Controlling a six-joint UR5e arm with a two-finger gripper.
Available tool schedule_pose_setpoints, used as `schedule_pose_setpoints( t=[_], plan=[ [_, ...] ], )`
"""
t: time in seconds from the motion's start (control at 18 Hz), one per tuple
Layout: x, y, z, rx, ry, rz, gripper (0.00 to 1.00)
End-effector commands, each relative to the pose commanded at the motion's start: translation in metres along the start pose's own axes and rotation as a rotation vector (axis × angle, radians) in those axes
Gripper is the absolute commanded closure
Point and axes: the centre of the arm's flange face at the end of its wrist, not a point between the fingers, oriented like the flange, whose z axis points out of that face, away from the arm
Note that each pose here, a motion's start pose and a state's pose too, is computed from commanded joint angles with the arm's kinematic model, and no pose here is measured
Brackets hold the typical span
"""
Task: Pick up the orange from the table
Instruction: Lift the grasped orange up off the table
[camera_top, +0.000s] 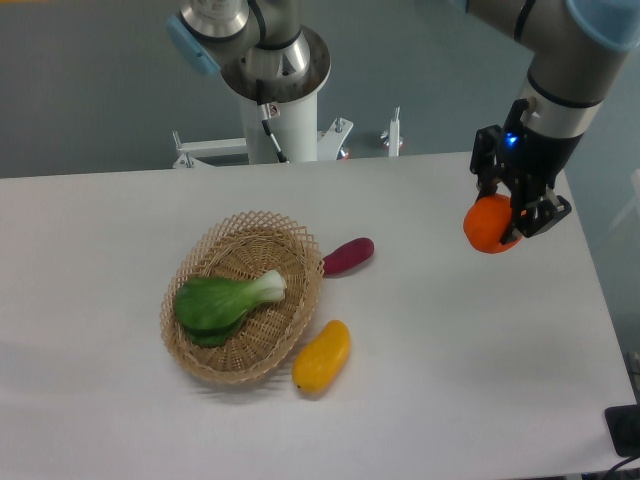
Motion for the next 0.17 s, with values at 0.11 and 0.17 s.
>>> schedule_pose_setpoints(
  t=[0.11, 0.17],
  plan=[
    [0.0012, -0.0007, -0.0029, -0.003, -0.004, -0.001, 0.52],
    [0.0017, -0.001, -0.0037, -0.003, -0.004, -0.001, 0.52]
  ],
)
